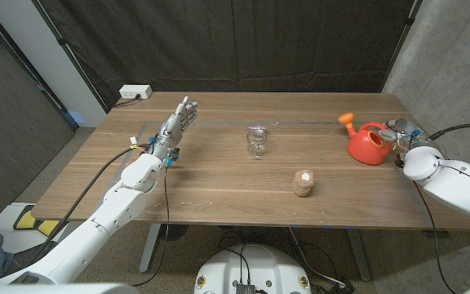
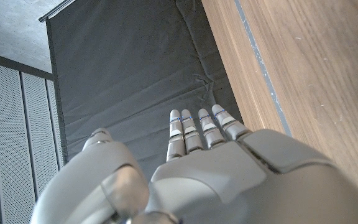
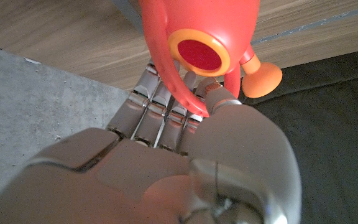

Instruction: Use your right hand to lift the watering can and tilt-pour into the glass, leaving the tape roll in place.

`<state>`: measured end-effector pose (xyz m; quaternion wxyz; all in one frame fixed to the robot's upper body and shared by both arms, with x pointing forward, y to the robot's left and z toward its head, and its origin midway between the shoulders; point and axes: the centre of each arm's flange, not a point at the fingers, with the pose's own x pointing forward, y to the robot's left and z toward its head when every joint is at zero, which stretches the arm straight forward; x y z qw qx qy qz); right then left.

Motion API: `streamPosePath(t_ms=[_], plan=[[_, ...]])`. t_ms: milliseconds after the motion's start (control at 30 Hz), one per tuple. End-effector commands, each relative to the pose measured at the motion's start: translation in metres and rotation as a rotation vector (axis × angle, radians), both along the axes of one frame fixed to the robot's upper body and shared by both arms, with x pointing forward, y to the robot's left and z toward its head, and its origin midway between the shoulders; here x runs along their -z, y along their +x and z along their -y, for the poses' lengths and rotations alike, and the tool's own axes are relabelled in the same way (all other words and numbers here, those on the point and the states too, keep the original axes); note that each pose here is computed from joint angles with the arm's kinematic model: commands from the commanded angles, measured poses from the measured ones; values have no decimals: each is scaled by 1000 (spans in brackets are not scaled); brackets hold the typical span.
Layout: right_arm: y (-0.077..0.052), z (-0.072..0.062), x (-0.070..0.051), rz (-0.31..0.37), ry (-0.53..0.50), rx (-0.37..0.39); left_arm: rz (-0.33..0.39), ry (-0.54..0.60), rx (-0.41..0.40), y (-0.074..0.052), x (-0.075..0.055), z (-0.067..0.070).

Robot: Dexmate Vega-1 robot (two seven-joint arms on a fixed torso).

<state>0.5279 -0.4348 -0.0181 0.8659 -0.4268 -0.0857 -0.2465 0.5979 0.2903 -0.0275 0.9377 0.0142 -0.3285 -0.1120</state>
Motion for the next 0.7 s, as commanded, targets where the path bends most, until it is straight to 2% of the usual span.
streamPosePath(t_ms=[33,467,700], plan=[[0,-2,-2,16,-30,31,0,-1,5,0,0,2],[2,-5,-3,37,-32,45,-1,-3,-4,-2,0,1],[-4,-9,-10,63,-45,37,-5,-2,-7,-3,1,-1]])
